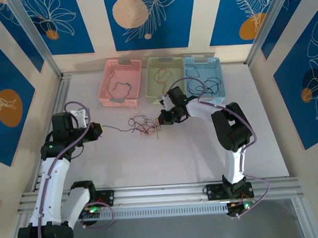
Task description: Untangle the cables
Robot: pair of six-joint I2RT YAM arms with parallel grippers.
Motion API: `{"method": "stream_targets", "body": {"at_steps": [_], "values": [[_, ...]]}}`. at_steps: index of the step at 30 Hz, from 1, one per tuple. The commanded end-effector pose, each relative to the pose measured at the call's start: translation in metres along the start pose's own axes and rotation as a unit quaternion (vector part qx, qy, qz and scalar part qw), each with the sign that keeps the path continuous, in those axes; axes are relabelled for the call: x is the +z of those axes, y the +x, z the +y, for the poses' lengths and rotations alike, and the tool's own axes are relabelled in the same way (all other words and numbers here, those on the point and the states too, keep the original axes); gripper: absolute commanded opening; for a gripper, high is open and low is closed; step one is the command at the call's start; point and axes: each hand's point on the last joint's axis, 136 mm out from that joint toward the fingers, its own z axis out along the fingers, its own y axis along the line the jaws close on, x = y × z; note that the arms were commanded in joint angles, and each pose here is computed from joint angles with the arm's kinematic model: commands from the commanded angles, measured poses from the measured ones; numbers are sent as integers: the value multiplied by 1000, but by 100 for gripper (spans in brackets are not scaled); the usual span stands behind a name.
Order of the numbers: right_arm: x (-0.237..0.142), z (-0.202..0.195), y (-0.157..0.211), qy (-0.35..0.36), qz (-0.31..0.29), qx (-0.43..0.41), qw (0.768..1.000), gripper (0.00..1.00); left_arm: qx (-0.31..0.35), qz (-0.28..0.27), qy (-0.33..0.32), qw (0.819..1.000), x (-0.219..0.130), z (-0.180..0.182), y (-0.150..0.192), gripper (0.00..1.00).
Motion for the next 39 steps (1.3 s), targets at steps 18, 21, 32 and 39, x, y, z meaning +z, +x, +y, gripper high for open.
{"method": "stream_targets", "body": {"at_steps": [18,21,32,39], "values": [[-157,-166,38,114,-210,307,921,0,16,-41,-74,996,-20,17,-9,0],[-180,-195,59,128,-241,370,888,0,16,-58,-101,993,-30,23,-13,0],[-214,-222,79,157,-290,429,841,0,17,-79,-129,988,-41,30,-16,0],[-233,-254,108,118,-335,528,771,0,23,-147,-183,972,-76,38,-25,0]]}}
